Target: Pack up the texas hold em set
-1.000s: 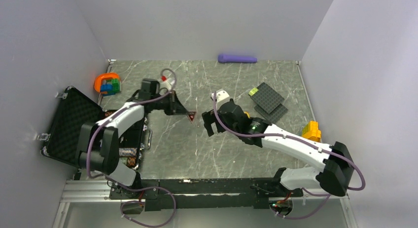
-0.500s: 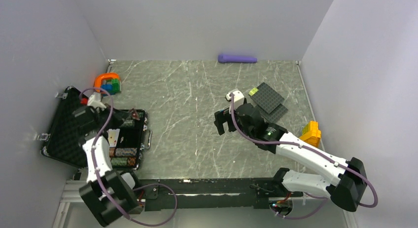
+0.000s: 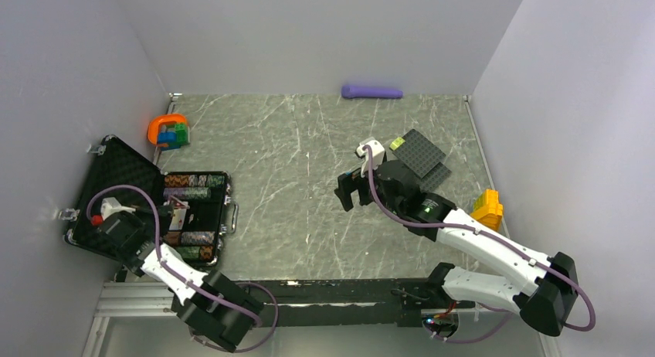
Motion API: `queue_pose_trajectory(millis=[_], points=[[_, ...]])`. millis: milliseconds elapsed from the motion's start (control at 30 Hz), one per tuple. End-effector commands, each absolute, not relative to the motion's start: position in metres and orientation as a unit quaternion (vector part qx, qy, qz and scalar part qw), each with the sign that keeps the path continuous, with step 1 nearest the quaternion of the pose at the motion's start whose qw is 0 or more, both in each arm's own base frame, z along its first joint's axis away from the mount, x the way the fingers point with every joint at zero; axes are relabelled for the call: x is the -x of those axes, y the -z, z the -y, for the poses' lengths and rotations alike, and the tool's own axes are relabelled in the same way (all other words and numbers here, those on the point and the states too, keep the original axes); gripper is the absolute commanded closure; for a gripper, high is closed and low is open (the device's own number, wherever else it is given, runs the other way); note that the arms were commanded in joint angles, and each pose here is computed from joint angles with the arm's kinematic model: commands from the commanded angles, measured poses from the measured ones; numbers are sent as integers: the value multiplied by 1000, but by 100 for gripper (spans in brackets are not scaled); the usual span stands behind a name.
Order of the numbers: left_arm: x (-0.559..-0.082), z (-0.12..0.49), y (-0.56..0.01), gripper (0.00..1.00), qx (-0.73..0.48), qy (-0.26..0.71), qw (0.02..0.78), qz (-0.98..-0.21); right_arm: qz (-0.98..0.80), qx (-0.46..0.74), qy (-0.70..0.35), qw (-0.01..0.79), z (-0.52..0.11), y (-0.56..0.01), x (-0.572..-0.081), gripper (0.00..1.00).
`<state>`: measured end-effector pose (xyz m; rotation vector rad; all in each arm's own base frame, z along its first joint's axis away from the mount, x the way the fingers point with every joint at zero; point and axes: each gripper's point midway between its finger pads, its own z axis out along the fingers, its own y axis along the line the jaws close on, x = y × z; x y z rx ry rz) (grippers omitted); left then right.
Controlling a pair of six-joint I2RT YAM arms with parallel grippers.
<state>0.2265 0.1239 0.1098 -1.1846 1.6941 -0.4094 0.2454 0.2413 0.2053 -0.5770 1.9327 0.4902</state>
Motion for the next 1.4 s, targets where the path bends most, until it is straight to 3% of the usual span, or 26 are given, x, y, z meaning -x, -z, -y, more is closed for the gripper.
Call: queue_pose_trajectory(millis=[0,500,900,1100,1367], points=[[-230,-144,-129,100,498,168,534,-662,-778,232,-233,535,-250,-240,-248,0],[-221,-161,-111,100,537,165,499,-660,-793,215,-229,521,-242,-234,-243,0],[-212,-168,-114,59,547,123,497,-662,-797,218,-220,518,-235,-227,-240,0],[-207,-172,-120,46,548,98,501,-663,-797,217,-218,519,-233,-227,-239,0],[-202,-173,-134,37,539,52,505,-672,-797,219,-220,518,-235,-226,-239,0]])
